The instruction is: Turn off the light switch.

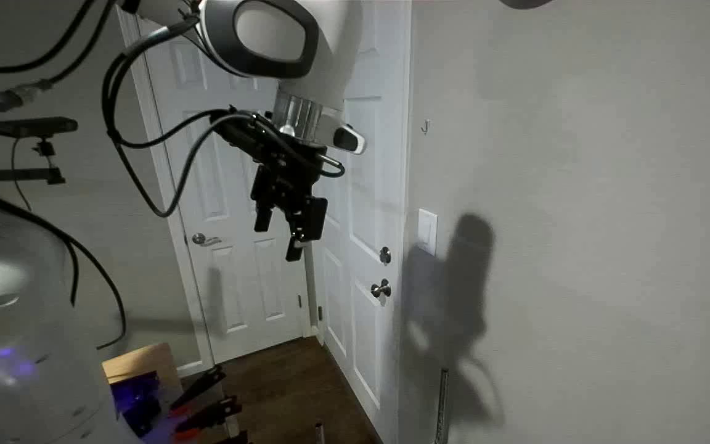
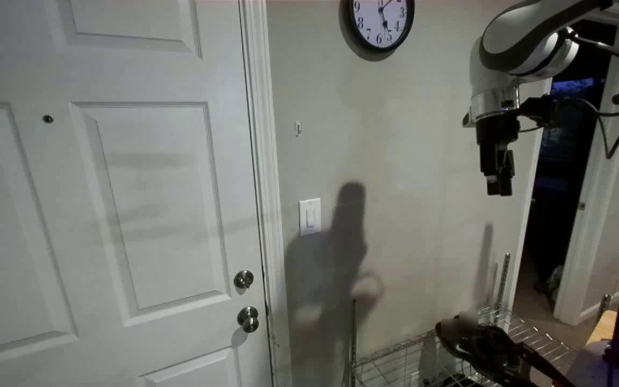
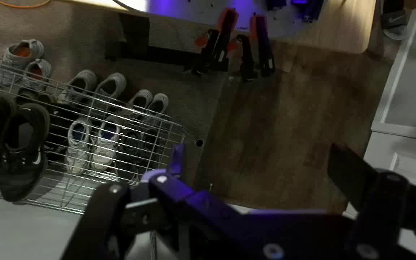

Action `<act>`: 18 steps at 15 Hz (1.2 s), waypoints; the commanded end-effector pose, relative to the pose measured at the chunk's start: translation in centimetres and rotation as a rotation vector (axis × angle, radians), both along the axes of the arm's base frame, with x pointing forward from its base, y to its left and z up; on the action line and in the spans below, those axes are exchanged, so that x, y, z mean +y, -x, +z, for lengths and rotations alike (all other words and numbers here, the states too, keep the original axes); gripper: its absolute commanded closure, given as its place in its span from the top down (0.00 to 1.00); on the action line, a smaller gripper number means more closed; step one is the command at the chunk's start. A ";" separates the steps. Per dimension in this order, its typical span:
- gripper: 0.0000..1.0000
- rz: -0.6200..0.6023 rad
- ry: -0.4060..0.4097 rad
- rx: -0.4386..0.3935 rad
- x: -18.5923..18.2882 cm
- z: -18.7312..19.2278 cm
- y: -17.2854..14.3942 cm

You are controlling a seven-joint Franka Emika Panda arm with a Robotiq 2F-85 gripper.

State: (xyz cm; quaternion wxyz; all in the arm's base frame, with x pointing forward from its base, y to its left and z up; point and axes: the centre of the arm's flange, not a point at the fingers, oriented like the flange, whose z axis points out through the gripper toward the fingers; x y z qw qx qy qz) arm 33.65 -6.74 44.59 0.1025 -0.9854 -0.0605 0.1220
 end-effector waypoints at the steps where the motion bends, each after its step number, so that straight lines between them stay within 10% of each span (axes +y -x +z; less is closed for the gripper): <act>1: 1.00 0.000 0.000 0.000 0.0 0.0 0.0; 18: 1.00 0.011 0.002 -0.004 0.3 -0.1 -0.3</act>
